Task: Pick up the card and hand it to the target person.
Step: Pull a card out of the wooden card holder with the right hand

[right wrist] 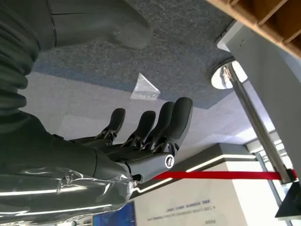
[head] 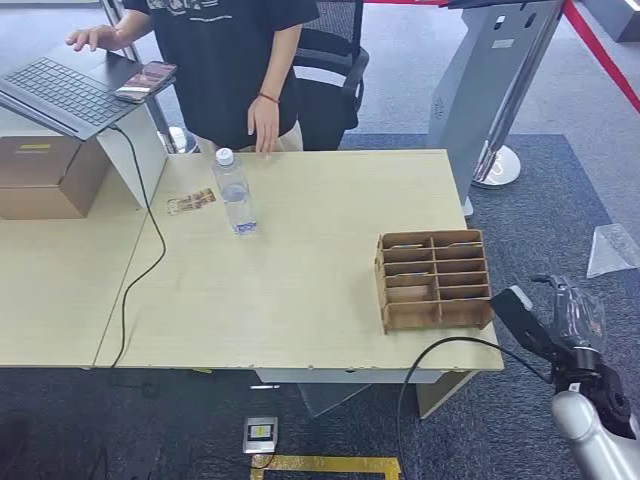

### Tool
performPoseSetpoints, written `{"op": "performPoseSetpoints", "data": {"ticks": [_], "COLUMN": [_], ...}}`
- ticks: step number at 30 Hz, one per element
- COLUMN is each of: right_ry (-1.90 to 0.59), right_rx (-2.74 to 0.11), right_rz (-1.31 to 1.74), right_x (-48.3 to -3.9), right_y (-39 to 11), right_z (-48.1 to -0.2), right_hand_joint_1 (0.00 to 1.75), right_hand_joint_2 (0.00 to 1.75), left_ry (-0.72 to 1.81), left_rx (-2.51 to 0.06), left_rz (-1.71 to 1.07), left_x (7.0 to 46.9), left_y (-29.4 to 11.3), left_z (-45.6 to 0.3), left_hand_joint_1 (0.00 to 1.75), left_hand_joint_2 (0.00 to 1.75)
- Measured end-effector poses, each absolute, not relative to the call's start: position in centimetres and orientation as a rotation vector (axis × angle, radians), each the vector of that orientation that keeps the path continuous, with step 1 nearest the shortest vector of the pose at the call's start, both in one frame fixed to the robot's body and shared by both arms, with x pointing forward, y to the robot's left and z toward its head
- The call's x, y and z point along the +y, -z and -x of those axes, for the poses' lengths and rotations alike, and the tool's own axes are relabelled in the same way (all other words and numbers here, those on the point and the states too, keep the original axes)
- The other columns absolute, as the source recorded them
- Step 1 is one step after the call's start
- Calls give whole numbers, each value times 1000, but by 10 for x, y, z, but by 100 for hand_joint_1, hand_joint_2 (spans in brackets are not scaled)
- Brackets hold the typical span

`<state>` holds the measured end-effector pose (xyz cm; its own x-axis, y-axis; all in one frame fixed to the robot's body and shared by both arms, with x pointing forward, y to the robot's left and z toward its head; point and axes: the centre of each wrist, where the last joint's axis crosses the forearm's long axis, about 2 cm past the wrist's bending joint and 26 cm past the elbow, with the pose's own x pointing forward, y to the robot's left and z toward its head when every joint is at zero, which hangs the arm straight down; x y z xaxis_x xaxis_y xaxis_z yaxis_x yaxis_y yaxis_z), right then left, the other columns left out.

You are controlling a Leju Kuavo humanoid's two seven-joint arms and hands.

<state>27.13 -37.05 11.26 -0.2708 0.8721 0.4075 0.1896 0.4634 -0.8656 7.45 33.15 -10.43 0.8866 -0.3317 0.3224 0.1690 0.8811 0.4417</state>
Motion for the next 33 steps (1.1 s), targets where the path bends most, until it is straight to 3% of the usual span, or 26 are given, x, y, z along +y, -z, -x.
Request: {"op": "performPoseSetpoints", "data": {"ticks": [25, 33], "right_ry": [-1069, -1106], "right_rx": [-1808, -1818], "right_rz": [801, 802], "right_x": [-318, -311], "right_y": [-118, -120], "right_z": [-285, -288], "right_hand_joint_1": [86, 80], "right_hand_joint_2": [175, 175], "left_ry": [282, 284], "left_rx": [-415, -419], "left_rz": [-405, -404], "left_x": [331, 331], "left_y": [104, 104], "left_z": [-75, -75], "left_hand_joint_1": [0, 0], "left_hand_joint_2": [175, 175]}}
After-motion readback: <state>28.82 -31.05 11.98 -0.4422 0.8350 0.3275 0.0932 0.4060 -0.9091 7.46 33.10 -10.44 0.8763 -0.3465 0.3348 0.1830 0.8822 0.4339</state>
